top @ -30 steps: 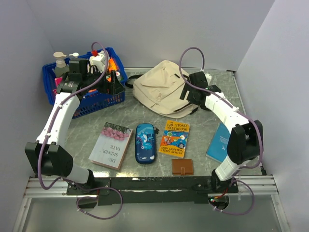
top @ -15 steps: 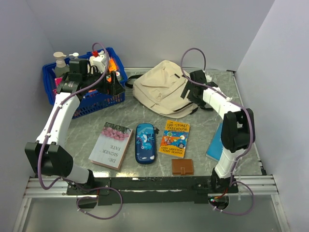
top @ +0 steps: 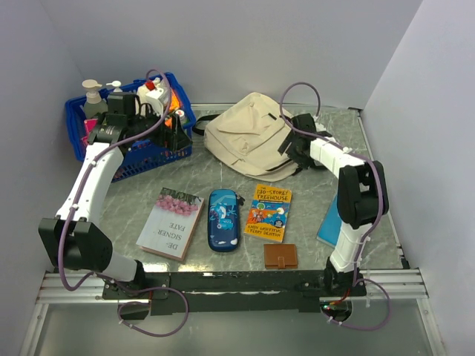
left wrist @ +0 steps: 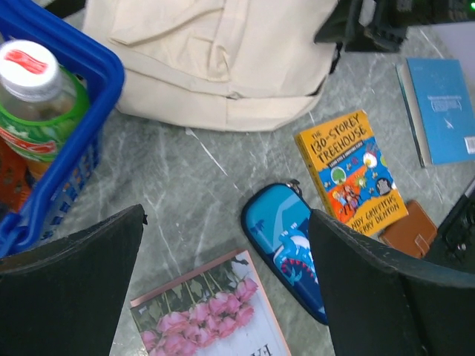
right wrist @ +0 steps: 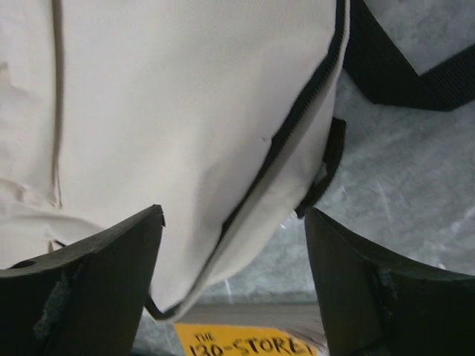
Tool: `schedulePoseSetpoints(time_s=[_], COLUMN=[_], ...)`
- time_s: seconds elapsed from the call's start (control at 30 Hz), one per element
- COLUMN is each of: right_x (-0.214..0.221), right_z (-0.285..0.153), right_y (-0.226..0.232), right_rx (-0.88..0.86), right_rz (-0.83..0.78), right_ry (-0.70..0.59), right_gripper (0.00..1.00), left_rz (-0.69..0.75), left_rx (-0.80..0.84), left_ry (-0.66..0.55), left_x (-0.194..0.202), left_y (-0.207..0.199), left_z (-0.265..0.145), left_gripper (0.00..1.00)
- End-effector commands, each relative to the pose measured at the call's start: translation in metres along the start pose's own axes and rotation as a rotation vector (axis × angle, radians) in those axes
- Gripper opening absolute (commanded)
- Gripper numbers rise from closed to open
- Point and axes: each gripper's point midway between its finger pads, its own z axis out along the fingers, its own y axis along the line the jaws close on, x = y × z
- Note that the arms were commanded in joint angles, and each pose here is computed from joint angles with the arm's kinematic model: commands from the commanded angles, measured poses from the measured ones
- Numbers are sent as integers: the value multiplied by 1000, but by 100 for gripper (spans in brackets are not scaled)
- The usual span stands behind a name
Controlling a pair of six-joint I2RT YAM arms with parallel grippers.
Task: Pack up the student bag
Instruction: Pick up the student bag at the center of the board.
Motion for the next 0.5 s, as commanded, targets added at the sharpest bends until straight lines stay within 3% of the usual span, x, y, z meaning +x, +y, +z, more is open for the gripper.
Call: schedulePoseSetpoints(time_s=[0.0,0.23,0.3,0.33,0.4,0.47], right_x=[-4,5,0,-4,-19,-42], right_z=[20,37,32,30,16,-7], right_y=[6,7,12,14,25,46], right_rx=[-23,-5,-26,-35,-69,-135], right_rz=[80,105,103,99,95,91], right_ry=[-50,-16,-31,-41,-73,-120], right_gripper=[78,67,52,37,21,13], left_rz=[57,62,66,65,62,55], left_rx=[69,56,44,38,39,41], left_ry=[-11,12,12,15,23,28], left_x=[1,6,7,9,14,17], left_y=[-20,-14,-11,-10,-8,-8], left_z=[-12,-8,-7,-7,-5,-3], left_gripper=[96,96,96,96,96,96])
